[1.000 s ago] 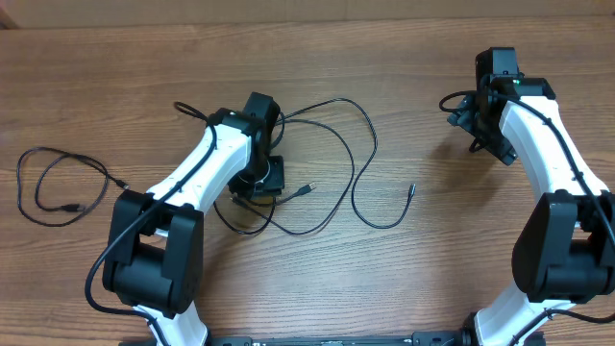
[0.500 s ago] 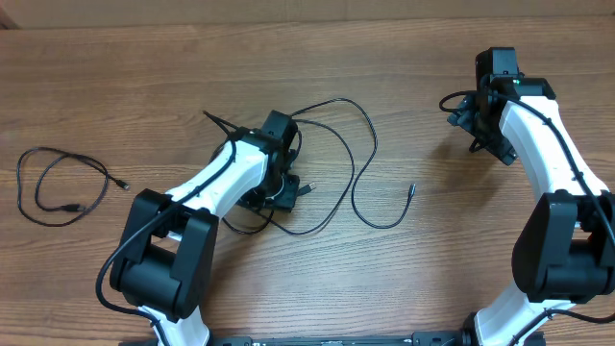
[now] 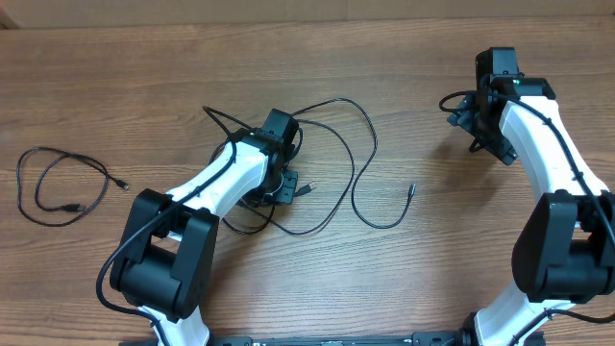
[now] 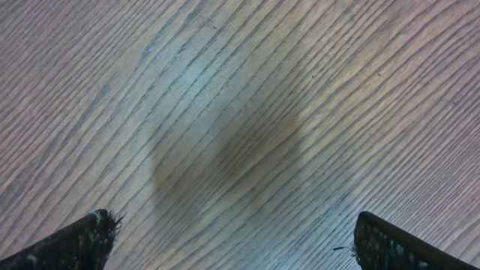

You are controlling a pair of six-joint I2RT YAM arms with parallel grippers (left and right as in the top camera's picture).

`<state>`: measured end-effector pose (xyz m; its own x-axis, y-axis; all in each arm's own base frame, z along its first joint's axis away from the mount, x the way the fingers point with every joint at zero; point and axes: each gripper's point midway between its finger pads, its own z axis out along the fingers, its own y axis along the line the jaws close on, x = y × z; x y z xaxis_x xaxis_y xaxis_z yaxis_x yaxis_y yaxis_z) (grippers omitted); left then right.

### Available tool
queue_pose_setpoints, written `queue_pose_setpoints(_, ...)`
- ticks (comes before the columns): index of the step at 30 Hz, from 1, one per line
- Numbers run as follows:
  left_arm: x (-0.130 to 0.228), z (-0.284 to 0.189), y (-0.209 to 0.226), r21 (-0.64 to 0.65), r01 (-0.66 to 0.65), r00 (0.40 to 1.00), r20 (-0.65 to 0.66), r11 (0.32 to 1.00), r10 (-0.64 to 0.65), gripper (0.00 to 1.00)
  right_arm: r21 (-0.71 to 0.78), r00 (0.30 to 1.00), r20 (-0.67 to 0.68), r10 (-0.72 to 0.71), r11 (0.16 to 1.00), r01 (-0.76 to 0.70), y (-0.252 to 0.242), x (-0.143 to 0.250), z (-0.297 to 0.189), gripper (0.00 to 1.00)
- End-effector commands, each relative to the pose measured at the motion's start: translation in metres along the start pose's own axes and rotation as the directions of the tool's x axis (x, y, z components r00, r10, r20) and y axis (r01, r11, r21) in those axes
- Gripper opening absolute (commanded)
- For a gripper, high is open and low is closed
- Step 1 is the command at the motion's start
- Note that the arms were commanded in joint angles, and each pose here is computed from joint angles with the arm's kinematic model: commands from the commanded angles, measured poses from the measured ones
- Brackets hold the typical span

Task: Untangle cables

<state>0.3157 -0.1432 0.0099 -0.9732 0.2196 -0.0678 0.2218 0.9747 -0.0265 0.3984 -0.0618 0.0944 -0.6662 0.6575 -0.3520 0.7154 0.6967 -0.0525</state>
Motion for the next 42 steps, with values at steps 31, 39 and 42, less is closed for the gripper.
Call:
queue_pose_setpoints(31,0.009,0.04,-0.028,0.02,-0.544,0.837,-0.057,0.839,0.544,0.23,0.002,1.0,0.013,0.009,1.0,-0.009,-0.001,-0.002,-0.003,1.0)
queue_pose_setpoints(39,0.001,0.035,-0.026,-0.002,-0.502,0.863,-0.068,0.865,0.501,0.04,0.002,1.0,0.013,0.009,1.0,-0.009,-0.001,-0.002,-0.003,1.0)
queue_pose_setpoints(42,-0.018,0.012,-0.031,-0.013,-0.465,0.885,-0.028,0.885,0.465,0.04,0.002,1.0,0.013,0.009,1.0,-0.009,-0.001,-0.002,-0.003,1.0)
